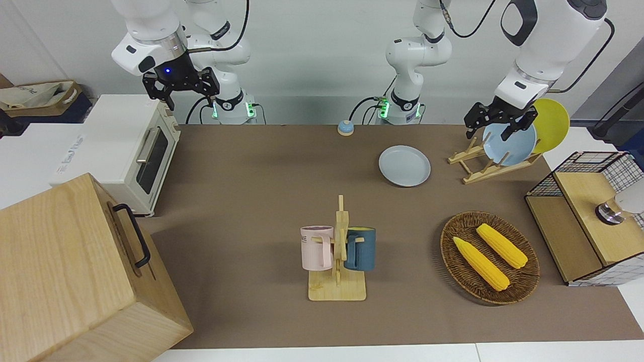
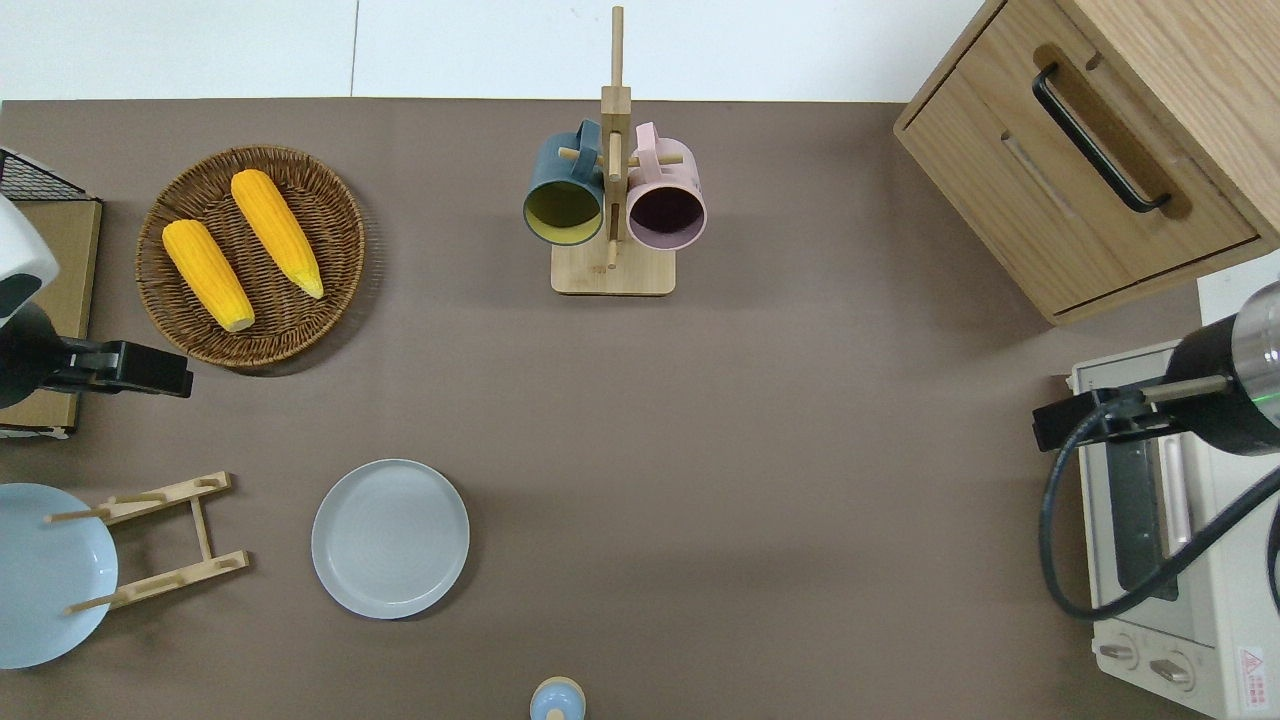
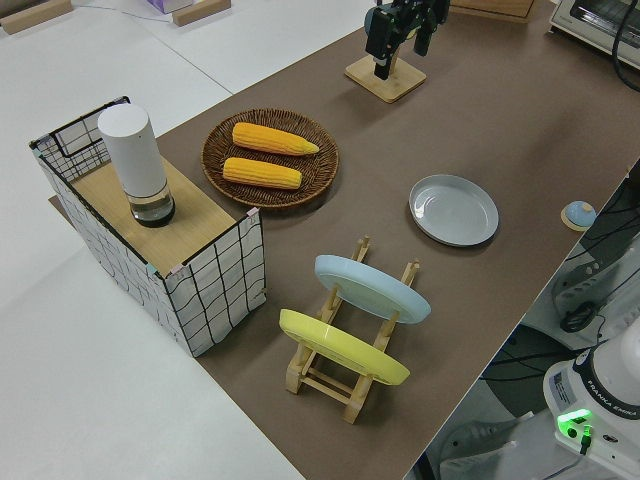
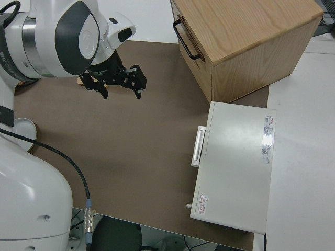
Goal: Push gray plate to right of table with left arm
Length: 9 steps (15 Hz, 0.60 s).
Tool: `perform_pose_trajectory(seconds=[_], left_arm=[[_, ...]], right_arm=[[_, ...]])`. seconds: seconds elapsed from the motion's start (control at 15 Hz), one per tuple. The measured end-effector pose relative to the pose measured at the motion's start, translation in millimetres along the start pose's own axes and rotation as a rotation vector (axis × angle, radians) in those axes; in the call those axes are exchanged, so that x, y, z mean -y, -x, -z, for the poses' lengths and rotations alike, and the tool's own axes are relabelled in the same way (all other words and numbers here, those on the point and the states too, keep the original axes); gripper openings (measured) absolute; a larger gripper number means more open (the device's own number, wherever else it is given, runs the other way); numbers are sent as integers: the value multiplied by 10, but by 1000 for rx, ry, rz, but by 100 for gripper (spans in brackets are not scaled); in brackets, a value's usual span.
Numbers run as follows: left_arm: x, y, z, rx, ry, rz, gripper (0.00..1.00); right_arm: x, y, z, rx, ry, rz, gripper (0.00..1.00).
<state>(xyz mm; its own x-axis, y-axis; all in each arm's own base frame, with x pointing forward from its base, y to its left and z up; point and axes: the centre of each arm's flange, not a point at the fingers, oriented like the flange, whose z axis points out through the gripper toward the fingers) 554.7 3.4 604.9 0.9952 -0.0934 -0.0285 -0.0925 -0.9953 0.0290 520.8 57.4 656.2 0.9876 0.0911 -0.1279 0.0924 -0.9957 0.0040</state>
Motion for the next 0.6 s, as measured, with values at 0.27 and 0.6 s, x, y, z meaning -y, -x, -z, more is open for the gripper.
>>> perform_pose_trajectory(seconds=[0.27,0.6], left_arm=[[-24,-2,-1,1,0,-4,100],[-59,-4,-3,2,0,-11,100]], right_arm=[[0,0,0,0,0,0,99],[0,0,0,0,0,0,99]])
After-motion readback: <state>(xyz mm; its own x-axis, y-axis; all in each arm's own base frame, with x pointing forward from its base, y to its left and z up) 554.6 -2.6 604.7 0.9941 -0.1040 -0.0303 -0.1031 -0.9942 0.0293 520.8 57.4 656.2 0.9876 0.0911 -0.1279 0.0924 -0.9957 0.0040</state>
